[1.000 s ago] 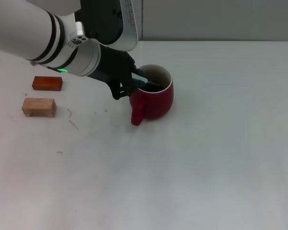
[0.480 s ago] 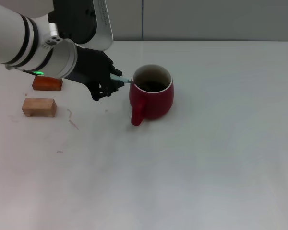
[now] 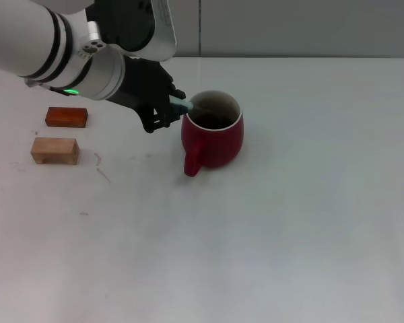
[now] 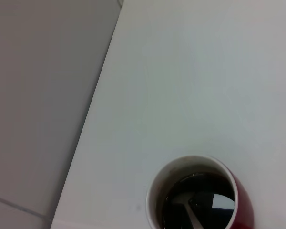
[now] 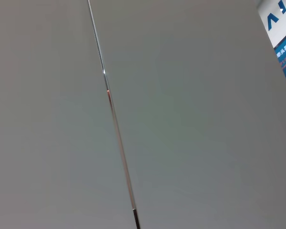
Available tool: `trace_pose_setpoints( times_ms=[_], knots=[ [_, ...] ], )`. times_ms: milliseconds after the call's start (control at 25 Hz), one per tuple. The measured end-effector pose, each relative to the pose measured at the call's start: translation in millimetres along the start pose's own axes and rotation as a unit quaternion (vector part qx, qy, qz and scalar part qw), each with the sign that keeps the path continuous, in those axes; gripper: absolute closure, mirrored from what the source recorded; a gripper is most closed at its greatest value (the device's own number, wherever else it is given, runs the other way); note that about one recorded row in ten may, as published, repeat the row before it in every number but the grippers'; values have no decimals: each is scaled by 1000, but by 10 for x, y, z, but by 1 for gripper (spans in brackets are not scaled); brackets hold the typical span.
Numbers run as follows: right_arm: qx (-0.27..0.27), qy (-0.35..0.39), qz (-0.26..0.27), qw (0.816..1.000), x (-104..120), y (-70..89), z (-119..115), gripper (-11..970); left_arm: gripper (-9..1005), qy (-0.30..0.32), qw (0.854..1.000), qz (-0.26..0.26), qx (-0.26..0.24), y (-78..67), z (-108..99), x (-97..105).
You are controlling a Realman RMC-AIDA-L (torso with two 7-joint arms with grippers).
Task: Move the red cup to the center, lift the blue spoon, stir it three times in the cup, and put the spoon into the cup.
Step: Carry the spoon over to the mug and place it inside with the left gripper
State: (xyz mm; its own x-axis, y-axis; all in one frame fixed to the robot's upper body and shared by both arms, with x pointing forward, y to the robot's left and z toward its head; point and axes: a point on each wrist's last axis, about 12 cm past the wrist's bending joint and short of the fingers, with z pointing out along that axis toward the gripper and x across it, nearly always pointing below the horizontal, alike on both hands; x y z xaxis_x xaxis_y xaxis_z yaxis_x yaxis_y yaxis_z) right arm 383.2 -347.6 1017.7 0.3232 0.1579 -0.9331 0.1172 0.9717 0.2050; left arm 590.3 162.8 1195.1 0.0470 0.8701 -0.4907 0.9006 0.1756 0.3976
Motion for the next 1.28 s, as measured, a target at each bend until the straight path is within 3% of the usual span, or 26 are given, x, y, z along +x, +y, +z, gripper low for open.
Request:
trace_pose_setpoints(
  times_ms=[320,640,880,1280],
  knots=[
    [1,2,0,1000,4,-1,-1,143,827,-13,1000,24,11,-87,68,-157],
    [0,2,0,1000,8,3,11,143,827,-6,1000,12,6,-153,-20,-18],
    [-4,1,2,1000,12,19,38,143,827,-4,1000,-9,-11,-65,-61,83],
    [-5,5,3,1000,20,25,20,143,827,-15,1000,4,-10,16,55,-74]
  ],
)
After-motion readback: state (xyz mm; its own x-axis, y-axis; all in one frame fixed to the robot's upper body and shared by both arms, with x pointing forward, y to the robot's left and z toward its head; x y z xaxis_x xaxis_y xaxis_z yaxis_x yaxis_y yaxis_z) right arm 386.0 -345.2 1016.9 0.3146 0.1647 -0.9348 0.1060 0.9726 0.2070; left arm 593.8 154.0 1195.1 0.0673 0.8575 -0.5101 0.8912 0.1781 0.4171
